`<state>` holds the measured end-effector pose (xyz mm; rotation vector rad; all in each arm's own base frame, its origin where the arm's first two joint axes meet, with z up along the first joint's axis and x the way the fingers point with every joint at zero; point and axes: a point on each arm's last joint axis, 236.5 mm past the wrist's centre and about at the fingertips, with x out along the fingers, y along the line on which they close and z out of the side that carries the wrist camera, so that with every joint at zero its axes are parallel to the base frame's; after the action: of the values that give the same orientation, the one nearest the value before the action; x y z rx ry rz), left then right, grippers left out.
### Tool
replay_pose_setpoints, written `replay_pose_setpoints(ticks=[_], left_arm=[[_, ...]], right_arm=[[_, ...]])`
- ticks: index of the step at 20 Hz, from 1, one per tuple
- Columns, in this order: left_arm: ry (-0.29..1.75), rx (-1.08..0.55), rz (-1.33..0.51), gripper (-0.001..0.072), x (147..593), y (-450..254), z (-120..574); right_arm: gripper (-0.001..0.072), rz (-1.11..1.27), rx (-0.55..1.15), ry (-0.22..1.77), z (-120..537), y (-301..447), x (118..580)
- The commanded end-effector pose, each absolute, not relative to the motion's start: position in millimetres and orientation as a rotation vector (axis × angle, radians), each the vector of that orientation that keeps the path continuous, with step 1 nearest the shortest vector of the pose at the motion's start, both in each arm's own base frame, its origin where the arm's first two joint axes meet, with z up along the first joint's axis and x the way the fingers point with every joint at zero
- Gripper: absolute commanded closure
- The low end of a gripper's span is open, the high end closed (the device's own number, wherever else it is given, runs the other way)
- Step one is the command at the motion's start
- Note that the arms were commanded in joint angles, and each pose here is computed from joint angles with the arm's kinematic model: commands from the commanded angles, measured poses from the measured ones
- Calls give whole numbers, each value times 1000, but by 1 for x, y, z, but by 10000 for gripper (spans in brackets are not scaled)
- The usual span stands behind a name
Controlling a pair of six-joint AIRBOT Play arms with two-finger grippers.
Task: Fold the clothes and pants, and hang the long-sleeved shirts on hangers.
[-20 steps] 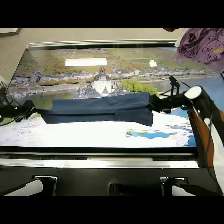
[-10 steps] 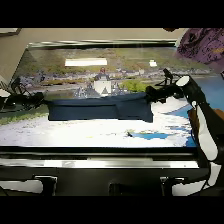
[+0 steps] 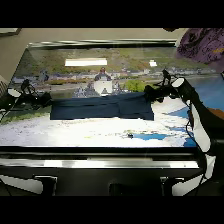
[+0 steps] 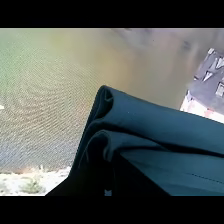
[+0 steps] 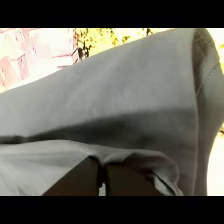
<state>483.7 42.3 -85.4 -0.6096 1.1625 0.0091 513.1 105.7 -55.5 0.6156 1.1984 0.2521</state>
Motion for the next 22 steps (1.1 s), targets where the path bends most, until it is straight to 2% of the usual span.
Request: replay_pose_setpoints(ticks=[1,3,4,5,6,8,9,13,17,22], left_arm=[[1169,-611,6,615,485,37,-89],[1165,-648,32,273,485,39,-87],[1162,-660,40,156,485,40,-83],[1164,-658,31,137,485,40,-78],[1162,-653,20,132,485,41,-70],[1154,-606,6,38,485,50,-48],[1151,-577,7,38,484,56,-38],[1091,-519,23,38,484,73,2],[1089,-520,19,39,482,71,8],[1089,-519,17,39,482,70,8]], right_arm=[[555,254,653,1187,-53,110,517],[509,268,708,1199,-45,115,514],[465,266,743,1221,-38,116,511],[272,262,771,1241,-29,112,509],[162,269,796,1262,-17,106,506],[160,265,800,1265,3,77,507],[158,241,819,1248,8,56,509],[57,231,843,1314,-17,2,491],[45,375,818,1418,-52,13,472],[45,435,929,1373,-70,27,489]])
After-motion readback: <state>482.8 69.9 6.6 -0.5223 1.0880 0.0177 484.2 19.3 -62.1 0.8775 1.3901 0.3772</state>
